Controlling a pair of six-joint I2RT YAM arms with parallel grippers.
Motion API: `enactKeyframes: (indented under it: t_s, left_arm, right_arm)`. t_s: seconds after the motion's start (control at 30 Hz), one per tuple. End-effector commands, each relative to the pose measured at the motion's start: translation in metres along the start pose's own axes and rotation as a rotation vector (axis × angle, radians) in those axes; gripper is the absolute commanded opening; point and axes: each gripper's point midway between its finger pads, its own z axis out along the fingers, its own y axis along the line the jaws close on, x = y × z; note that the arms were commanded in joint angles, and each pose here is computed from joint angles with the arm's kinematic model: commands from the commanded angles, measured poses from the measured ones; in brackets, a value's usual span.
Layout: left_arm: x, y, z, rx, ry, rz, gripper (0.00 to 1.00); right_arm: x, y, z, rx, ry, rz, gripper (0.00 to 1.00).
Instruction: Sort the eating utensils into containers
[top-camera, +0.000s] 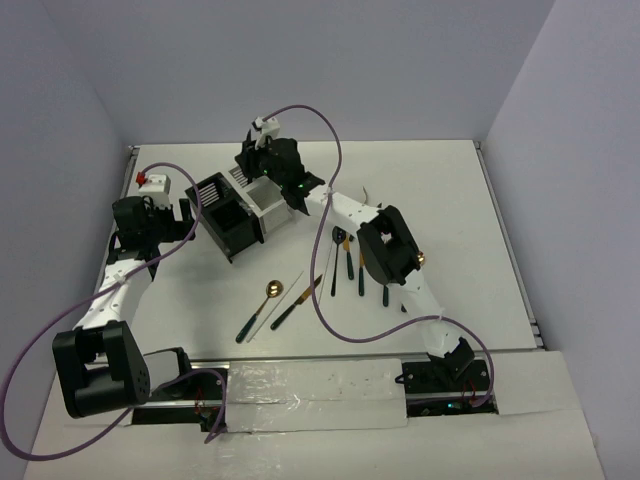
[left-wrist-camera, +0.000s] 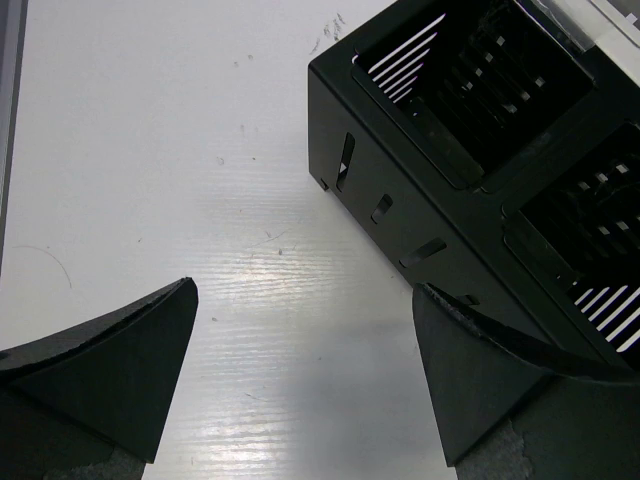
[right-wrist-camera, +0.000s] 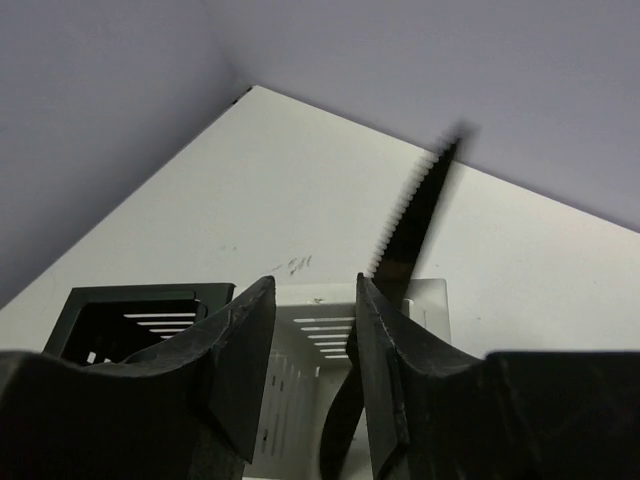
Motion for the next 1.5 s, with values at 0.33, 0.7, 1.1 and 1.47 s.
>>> enactKeyframes:
  t_s: [0.33,0.7,1.1,1.47]
  left_arm:
    - [-0.031,0.007,-0.009,-0.026,-0.083,0.032,0.99]
    - [-0.030,-0.002,-0.013,0.018,-0.081,0.048,0.99]
    - [-0.030,-0.007,-0.016,0.046,-0.092,0.055,0.99]
    - [-0.031,-0.009,-0.017,0.053,-0.097,0.055,0.99]
  right_arm:
    - [-0.138,0.036,-0.113,-0.043,0.041,-0.083,0.78]
    - [-0.057,-0.105,-0.331,0.436,0.446,0.191,0.84]
    - [0.084,-0.184,-0.490,0.981,0.896,0.386,0.62]
    - [0.174,-0.165,-0.512,0.942,1.214,0.561,0.56]
